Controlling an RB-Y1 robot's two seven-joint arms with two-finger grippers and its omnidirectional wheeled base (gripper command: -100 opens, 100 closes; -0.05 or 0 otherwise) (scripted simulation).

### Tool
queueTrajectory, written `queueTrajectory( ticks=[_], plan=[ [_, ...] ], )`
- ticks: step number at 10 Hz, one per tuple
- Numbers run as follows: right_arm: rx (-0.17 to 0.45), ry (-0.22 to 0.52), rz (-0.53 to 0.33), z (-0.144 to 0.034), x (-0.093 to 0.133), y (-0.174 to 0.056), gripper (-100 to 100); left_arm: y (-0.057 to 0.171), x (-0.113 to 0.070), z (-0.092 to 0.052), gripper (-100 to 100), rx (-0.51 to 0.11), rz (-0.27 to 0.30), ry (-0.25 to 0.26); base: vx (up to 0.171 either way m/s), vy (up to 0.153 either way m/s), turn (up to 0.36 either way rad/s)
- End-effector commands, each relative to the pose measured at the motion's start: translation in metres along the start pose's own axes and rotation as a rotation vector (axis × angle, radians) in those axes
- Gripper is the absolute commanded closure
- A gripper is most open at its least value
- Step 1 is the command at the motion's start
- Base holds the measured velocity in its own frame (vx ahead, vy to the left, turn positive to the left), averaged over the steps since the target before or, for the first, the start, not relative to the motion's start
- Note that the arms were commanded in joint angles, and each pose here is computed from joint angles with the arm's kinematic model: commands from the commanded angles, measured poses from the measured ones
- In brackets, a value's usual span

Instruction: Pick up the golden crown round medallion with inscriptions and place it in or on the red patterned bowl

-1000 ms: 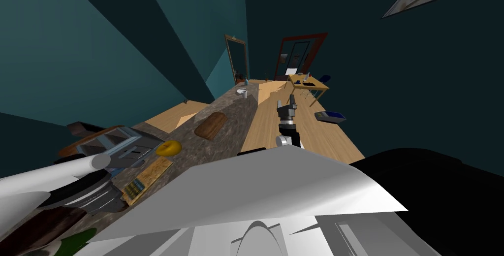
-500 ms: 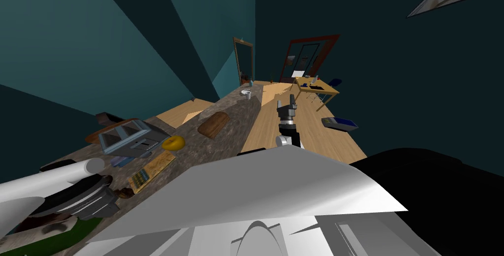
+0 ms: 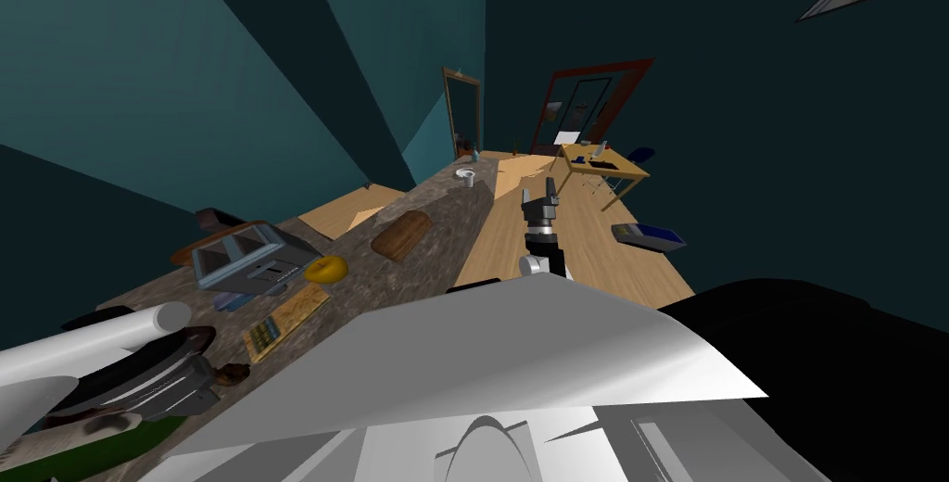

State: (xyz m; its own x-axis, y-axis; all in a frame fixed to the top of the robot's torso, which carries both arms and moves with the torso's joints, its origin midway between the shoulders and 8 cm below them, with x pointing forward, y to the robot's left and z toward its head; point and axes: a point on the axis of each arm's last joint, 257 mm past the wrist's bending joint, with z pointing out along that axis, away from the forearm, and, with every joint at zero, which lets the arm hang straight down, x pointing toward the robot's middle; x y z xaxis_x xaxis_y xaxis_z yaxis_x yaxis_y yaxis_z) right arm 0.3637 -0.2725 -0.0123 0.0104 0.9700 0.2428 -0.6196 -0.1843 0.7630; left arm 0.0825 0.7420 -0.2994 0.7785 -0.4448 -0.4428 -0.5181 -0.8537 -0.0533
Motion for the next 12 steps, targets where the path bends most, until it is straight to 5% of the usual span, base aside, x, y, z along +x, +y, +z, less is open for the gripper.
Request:
queueTrajectory(
  ticks=[1,6,8,9,10,12],
  plan=[
    [0.0,0.0,0.0,0.0,0.0,0.0,0,0.0,0.0,0.0,-100,0.0,0.0,0.0,-0.005,0.006,-0.017],
    [0.0,0.0,0.0,0.0,0.0,0.0,0,0.0,0.0,0.0,-100,0.0,0.0,0.0,0.005,-0.005,0.015],
    [0.0,0.0,0.0,0.0,0.0,0.0,0,0.004,0.006,0.019,-100,0.006,0.002,0.008,-0.013,0.009,-0.003],
    [0.0,0.0,0.0,0.0,0.0,0.0,0,0.003,0.005,0.014,-100,0.001,0.001,0.005,-0.01,0.004,-0.001],
    [0.0,0.0,0.0,0.0,0.0,0.0,0,0.002,0.006,0.015,100,0.004,0.002,0.006,0.0,0.0,0.0],
    [0.0,0.0,0.0,0.0,0.0,0.0,0,0.003,0.005,0.015,100,0.002,0.0,0.005,0.0,0.0,0.0]
  ],
)
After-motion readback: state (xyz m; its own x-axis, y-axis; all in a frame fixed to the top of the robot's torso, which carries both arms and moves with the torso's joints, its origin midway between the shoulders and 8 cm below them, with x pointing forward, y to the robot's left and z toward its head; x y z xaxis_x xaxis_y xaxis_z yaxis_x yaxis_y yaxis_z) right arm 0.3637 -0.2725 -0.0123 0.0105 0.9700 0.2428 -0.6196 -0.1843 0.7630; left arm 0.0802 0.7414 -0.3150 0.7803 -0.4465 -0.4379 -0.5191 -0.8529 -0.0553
